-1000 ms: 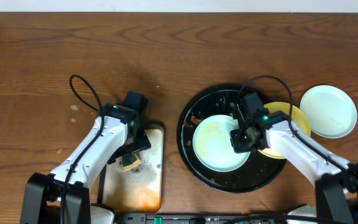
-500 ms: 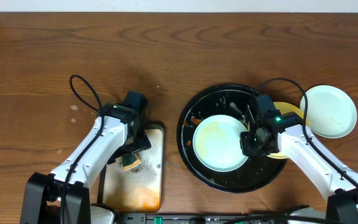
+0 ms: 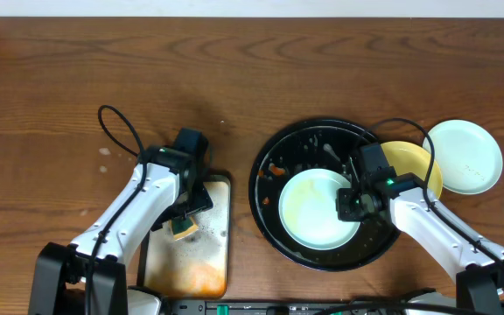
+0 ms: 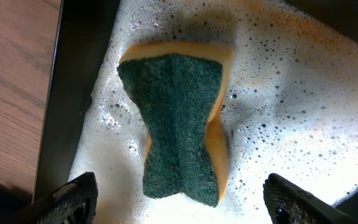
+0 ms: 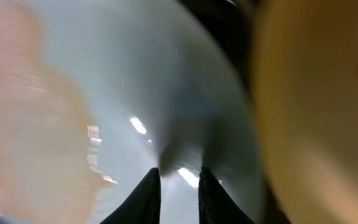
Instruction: Clean dirty plates on tray and stack at the side
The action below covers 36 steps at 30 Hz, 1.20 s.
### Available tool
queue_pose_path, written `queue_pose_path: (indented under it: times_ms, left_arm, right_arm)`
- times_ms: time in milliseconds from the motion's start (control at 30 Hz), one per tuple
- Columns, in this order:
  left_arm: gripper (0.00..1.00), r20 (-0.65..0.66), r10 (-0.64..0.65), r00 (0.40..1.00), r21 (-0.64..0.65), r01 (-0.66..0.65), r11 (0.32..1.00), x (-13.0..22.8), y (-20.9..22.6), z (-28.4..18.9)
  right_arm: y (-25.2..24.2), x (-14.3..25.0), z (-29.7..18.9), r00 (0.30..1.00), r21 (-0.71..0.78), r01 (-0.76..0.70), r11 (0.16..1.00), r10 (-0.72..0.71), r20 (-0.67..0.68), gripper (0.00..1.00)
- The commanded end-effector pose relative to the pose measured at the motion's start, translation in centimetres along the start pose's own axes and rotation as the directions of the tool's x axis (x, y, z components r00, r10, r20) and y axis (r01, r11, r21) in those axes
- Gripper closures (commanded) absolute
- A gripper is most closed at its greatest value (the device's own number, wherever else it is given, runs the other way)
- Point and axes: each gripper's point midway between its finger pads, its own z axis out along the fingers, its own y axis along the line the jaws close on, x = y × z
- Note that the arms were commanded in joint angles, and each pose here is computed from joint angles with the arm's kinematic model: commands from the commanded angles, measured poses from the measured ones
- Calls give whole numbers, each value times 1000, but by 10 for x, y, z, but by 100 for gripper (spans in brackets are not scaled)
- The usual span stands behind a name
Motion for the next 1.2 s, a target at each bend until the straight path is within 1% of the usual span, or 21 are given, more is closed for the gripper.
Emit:
queue_pose_path:
  times_ms: [0,133,233,333,600,767,967,1133,1167]
  left_arm:
    - [14,-1,1,1000,-7,-1,1000,0,3,1]
    - [14,-1,1,1000,-7,-1,1000,0,3,1]
    - [14,-1,1,1000,-7,-1,1000,0,3,1]
    - [14,-1,1,1000,-7,-1,1000,0,3,1]
    - [14,-1,1,1000,-7,-1,1000,0,3,1]
    - [14,-1,1,1000,-7,-1,1000,0,3,1]
    - [14,-1,1,1000,-7,-1,1000,0,3,1]
    - [13,-1,1,1000,-7,-1,1000,0,3,1]
    - [13,-1,1,1000,-7,-1,1000,0,3,1]
  right_arm:
    - [22,1,-4,992,-127,124,984,-126,-6,83]
    - [23,-5,-19,991,-118,132,984,-132,9,82]
    - [9,-2,-33,994,-28,106,994,-106,-1,80]
    - [-4,4,-36,997,40,82,996,-81,-16,80]
    - [-28,9,-38,1000,176,3,984,2,-26,79]
    - [-30,12,-33,999,182,-10,983,17,-33,79]
    - [-32,14,-10,999,170,-13,985,19,-31,79]
    - [-36,17,-2,997,189,-40,981,51,-56,81]
    - [-34,17,-2,997,181,-43,983,54,-57,83]
